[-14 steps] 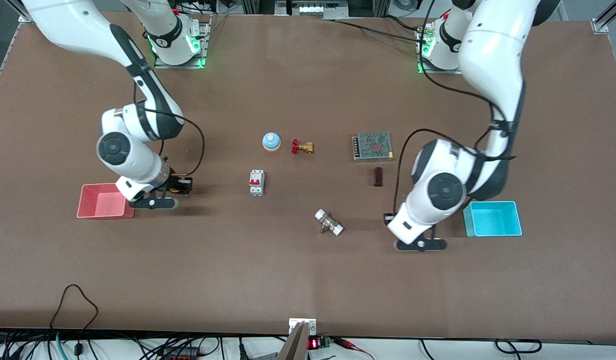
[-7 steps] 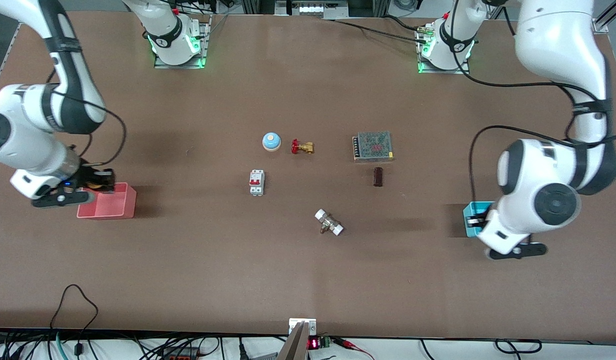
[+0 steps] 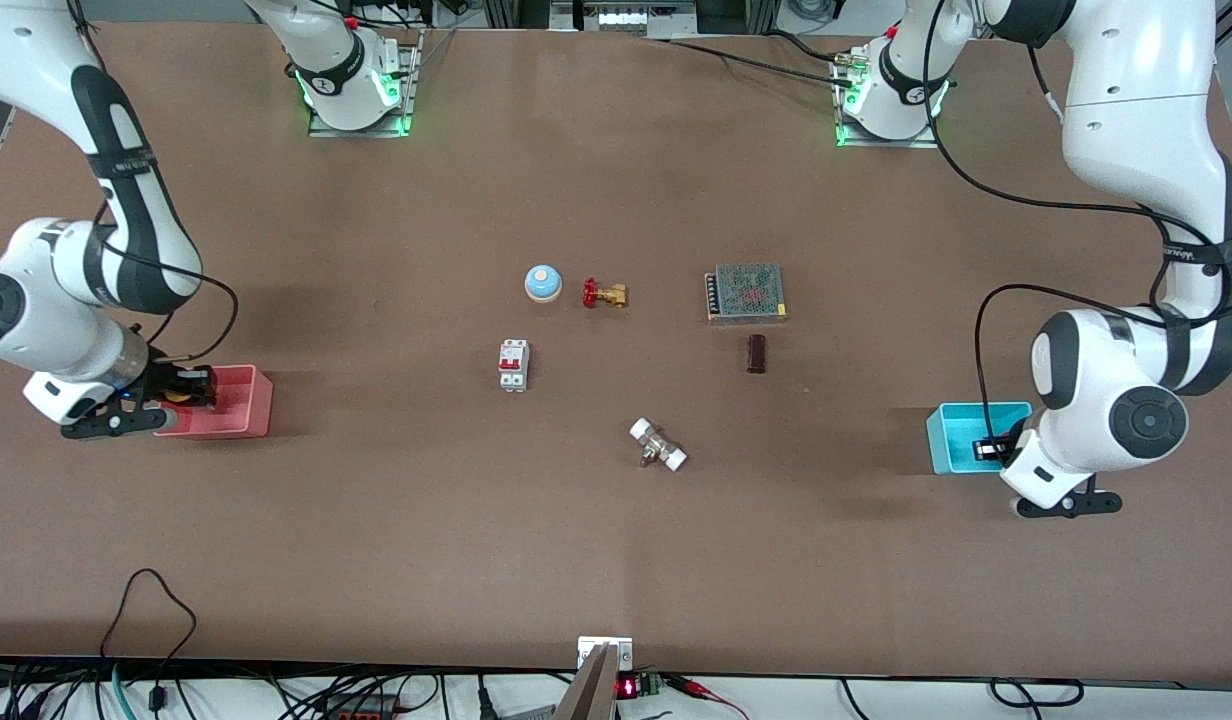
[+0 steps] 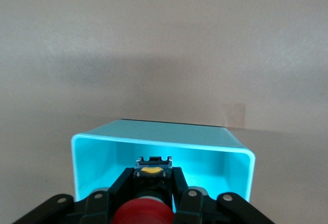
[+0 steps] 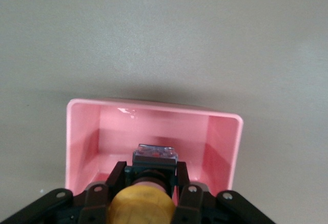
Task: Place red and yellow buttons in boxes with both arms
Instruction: 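Lower the yellow button into the pink box while the left gripper lowers red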
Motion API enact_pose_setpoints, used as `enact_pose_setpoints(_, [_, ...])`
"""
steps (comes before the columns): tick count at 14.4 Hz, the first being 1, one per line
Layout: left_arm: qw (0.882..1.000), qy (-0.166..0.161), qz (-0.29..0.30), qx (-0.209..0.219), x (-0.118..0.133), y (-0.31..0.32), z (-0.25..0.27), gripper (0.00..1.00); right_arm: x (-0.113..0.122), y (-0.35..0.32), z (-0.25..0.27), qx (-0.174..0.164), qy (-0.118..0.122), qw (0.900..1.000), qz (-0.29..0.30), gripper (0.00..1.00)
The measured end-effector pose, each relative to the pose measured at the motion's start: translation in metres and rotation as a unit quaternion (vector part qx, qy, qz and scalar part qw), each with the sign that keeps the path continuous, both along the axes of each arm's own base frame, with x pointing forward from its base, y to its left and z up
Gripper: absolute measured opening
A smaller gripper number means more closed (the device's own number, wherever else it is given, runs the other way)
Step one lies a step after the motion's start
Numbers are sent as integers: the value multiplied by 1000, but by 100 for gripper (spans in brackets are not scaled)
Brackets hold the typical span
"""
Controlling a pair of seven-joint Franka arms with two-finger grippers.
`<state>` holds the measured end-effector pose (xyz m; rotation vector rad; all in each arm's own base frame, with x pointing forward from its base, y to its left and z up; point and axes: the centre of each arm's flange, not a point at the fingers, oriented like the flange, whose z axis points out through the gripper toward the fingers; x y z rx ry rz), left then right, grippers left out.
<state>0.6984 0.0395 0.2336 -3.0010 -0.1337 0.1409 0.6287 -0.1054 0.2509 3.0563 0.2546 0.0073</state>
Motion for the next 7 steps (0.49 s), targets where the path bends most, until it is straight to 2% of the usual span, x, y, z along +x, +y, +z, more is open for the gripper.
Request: enact_pose_setpoints(7, [1000,7,3,-6,-9,2,-15,36,3,1,-32,5,-3,1000,2,44])
